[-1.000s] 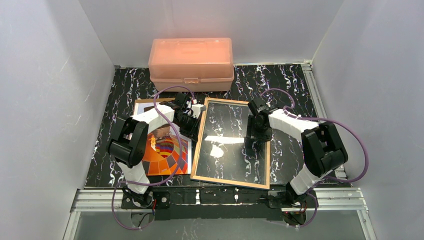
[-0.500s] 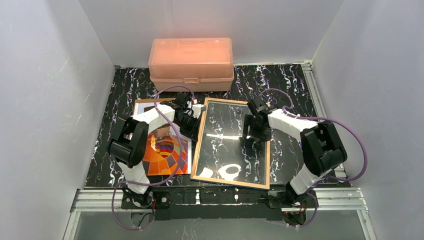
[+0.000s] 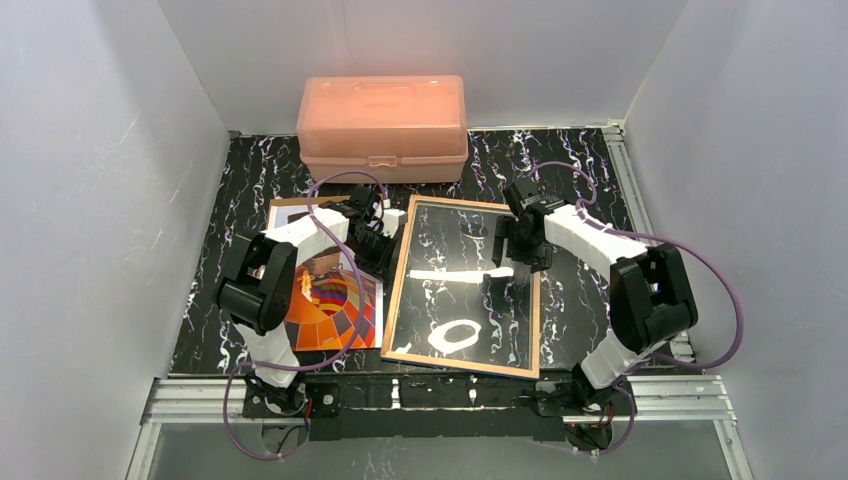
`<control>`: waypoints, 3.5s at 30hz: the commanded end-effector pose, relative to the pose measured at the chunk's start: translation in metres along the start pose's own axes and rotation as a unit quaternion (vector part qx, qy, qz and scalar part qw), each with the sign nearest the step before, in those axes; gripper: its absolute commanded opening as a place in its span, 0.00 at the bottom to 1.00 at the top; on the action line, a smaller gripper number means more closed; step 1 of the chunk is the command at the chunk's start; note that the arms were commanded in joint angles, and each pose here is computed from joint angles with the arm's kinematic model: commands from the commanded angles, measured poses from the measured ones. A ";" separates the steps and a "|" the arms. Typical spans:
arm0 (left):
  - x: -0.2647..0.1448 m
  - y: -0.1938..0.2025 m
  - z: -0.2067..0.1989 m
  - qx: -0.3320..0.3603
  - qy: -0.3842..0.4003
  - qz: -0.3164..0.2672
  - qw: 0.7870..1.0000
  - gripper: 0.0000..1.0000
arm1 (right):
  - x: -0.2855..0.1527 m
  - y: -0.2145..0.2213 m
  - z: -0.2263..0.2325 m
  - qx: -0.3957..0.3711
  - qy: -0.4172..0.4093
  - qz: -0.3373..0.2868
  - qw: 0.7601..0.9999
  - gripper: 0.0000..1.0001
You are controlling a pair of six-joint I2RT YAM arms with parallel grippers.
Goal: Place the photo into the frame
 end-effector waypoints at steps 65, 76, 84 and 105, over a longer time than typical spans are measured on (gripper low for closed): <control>-0.009 0.033 0.006 0.005 0.046 0.019 0.999 0.04 | -0.001 0.024 -0.018 0.028 -0.006 -0.006 1.000 0.98; 0.012 0.026 0.002 0.003 0.045 0.028 0.999 0.02 | 0.025 0.002 -0.012 0.080 -0.108 0.011 0.991 0.97; 0.009 0.015 0.008 0.013 0.016 0.013 1.000 0.01 | 0.027 -0.017 -0.002 0.103 -0.157 0.000 0.982 0.96; -0.149 0.035 0.093 -0.092 -0.012 -0.059 0.994 0.07 | -0.051 -0.010 0.205 -0.145 -0.150 -0.126 0.970 0.94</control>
Point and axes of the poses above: each gripper's point midway between its finger pads, its own x axis out along the fingers, its own z axis along the line the jaws close on, y = z × x, the point moved 2 cm from there along -x, back along the fingers, and after that the axes turned 9 degrees about -x, right-handed, at the moved point
